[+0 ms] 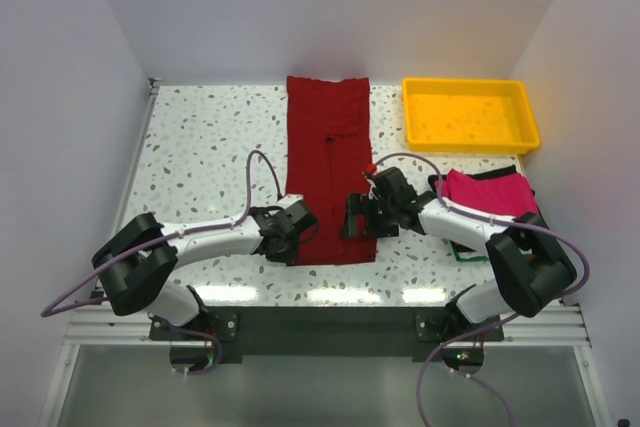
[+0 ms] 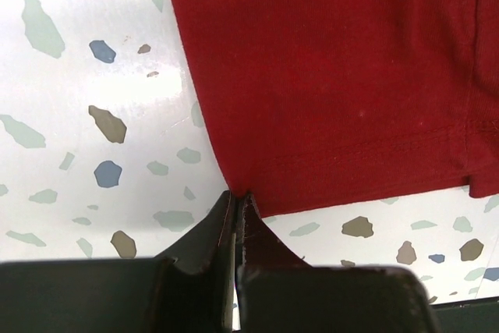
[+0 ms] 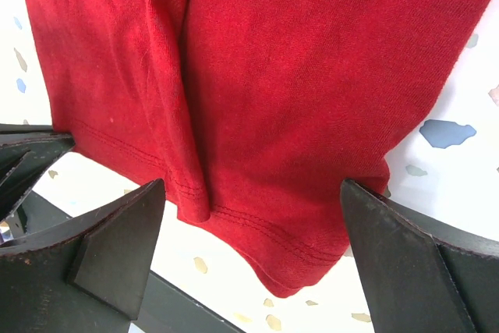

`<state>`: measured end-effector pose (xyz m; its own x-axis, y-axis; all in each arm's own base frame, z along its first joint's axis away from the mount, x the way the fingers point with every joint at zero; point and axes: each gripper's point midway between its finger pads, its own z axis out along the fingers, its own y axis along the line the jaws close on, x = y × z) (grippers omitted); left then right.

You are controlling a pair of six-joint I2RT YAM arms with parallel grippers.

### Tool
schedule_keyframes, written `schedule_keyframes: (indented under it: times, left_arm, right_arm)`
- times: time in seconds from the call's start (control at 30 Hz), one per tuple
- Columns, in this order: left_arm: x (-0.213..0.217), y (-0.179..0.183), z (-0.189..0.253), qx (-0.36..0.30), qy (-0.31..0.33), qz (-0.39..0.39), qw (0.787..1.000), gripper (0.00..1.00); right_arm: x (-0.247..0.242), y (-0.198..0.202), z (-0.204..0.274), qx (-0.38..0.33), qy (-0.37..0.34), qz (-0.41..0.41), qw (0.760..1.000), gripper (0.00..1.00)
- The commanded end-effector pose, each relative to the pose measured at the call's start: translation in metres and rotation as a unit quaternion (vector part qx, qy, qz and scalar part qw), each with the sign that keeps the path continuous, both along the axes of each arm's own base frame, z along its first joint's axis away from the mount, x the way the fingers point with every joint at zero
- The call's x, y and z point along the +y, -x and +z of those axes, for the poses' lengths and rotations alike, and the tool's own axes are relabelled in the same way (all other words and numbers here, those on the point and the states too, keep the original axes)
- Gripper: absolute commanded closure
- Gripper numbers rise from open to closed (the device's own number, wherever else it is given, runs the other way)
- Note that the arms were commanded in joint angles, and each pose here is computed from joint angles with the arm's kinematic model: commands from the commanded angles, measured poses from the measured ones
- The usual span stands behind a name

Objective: Fold and stack the t-shirts
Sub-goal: Fold the tshirt

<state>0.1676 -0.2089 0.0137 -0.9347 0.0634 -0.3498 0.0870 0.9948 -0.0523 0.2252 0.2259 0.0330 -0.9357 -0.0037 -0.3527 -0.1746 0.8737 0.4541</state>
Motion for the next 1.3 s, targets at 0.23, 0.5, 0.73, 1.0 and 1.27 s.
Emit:
schedule_keyframes:
  times: [0.23, 0.5, 0.73, 1.0, 1.27]
  left_arm:
    - [0.03, 0.018, -0.008, 0.008, 0.015, 0.029, 0.999, 1.0]
    - [0.021, 0.018, -0.01, 0.006, 0.045, 0.031, 0.998, 1.0]
    - [0.02, 0.017, -0.01, 0.004, 0.048, 0.049, 0.998, 1.0]
    - [0.024, 0.024, -0.012, 0.007, 0.067, 0.055, 0.996, 1.0]
    - [0.024, 0.027, -0.016, 0.008, 0.073, 0.052, 0.996, 1.0]
  right_arm:
    - [-0.023, 0.019, -0.028, 0.038, 0.056, -0.004, 0.998, 0.01]
    - [-0.014, 0.025, -0.015, 0.03, 0.034, 0.046, 0.998, 0.01]
    - [-0.013, 0.035, 0.044, -0.035, 0.007, 0.07, 0.997, 0.01]
    - [-0.037, 0.048, 0.034, -0.008, 0.036, -0.005, 0.999, 0.01]
    - [-0.028, 0.047, 0.012, 0.021, 0.006, -0.057, 0.998, 0.01]
